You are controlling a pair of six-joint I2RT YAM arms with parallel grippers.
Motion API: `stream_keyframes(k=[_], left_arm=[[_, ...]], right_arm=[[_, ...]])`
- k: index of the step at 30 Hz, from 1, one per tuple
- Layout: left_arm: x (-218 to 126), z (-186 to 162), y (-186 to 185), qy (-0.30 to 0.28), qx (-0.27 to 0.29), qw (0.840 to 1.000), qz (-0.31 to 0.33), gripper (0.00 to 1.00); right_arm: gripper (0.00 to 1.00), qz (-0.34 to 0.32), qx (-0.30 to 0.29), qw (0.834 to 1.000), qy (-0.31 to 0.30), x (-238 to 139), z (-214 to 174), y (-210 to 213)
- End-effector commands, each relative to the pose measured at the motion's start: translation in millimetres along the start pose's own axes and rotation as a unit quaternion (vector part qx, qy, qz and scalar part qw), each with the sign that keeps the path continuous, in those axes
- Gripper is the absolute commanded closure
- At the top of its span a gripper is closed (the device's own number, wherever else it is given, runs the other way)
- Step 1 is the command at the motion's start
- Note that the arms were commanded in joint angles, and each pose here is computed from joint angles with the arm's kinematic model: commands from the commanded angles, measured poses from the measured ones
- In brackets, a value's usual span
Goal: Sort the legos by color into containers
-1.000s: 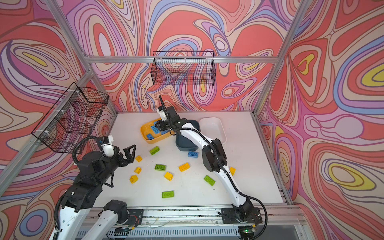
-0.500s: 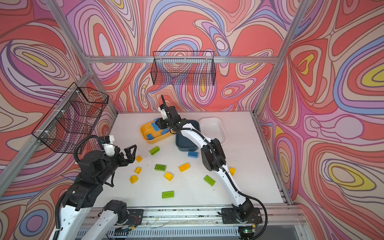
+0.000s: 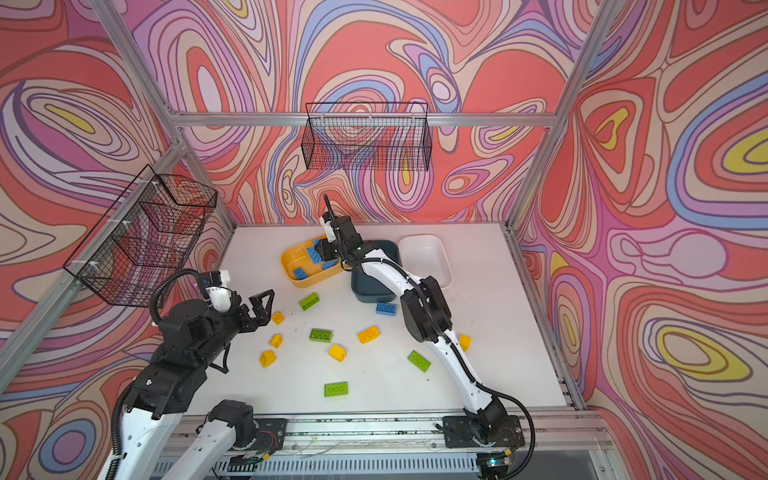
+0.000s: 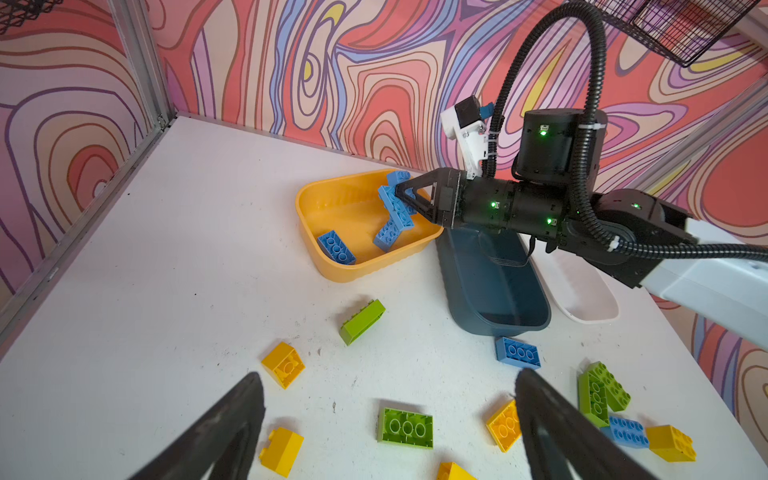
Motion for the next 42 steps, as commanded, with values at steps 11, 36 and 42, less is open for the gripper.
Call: stream_keyframes(k=[11, 36, 42], left_arm=[[3, -7, 0, 0.013, 0.003, 1.000, -0.002, 0.07], [6, -7, -2, 0.019, 0.002, 1.000, -0.007, 0.06], [6, -8, -2, 0.020, 0.002, 1.000, -0.007, 0.06]], right_arm=[[0.80, -0.008, -0.042, 0.999, 0.000, -105, -25, 55], [0.60, -0.101, -0.018, 0.987, 0.127, -103, -167, 17], [0.49, -0.111, -0.021, 0.984, 0.137, -97, -171, 13]])
Point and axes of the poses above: each gripper's point midway between its finger pads, its own x axis out along the fingers, its own y axis along the line the jaws close on, z = x × y, the point moved 5 cm from there along -x, back along the fingers, and after that the axes turned 10 degrees about x, right-handed, at the moved point
